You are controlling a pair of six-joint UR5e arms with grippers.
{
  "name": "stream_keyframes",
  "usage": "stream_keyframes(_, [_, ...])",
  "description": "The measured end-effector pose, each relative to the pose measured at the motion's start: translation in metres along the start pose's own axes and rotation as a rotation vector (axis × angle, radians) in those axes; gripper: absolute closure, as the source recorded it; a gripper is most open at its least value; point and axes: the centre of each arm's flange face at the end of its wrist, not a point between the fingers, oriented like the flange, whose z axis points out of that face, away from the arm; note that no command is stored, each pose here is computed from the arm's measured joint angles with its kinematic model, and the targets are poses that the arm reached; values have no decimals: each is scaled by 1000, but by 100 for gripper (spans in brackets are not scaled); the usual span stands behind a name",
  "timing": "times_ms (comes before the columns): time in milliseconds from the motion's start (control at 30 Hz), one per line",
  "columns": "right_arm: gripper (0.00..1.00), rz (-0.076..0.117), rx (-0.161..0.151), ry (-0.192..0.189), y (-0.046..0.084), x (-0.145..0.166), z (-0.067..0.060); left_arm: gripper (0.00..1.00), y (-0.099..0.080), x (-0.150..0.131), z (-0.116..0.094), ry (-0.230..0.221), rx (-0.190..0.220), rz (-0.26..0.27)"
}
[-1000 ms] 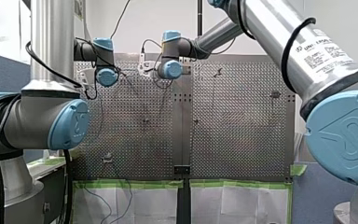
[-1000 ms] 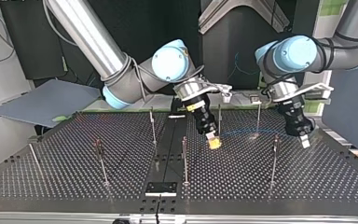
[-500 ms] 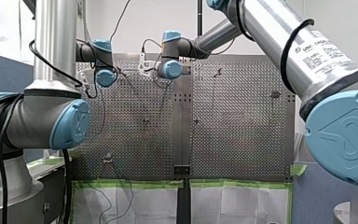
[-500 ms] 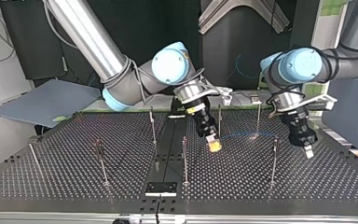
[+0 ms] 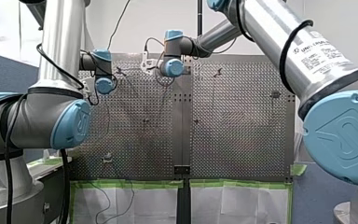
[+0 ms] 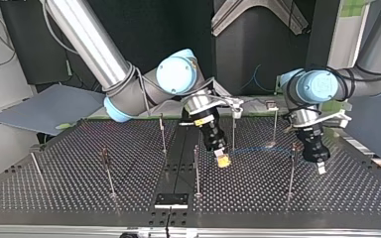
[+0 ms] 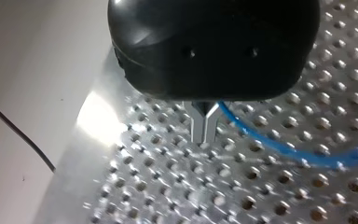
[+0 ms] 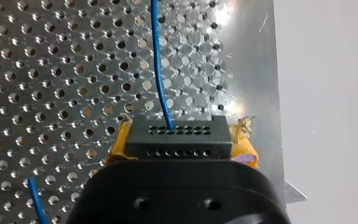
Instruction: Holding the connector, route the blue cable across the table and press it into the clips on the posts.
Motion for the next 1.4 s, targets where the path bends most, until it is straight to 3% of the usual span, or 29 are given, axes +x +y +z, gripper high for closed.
stream_keyframes(533, [100,-1,-6,-12,3,2,1,100,12,6,6,18,6,-44])
stream_keyframes(600, [100,-1,-5,-18,2,1,0,62,13,7,5,30,0,-55])
stream_keyframes(633, [100,-1,-5,-21,2,0,0,62,14,7,4,35,-4,-60])
stream_keyframes(700, [100,-1,-3,-31,0,-3,-1,23,14,9,2,49,-11,-66])
stream_keyframes(733, [100,-1,-3,-36,0,-6,-1,23,13,10,1,56,-14,-67])
stream_keyframes(800, [100,-2,-4,-49,0,-12,-1,0,13,11,-2,73,-18,-67])
stream_keyframes(1133, [100,-2,-19,-102,6,-48,1,0,14,15,-12,147,-45,-61])
stream_keyframes(1400, [100,2,-36,-120,11,-61,2,0,10,8,-30,209,-32,-72])
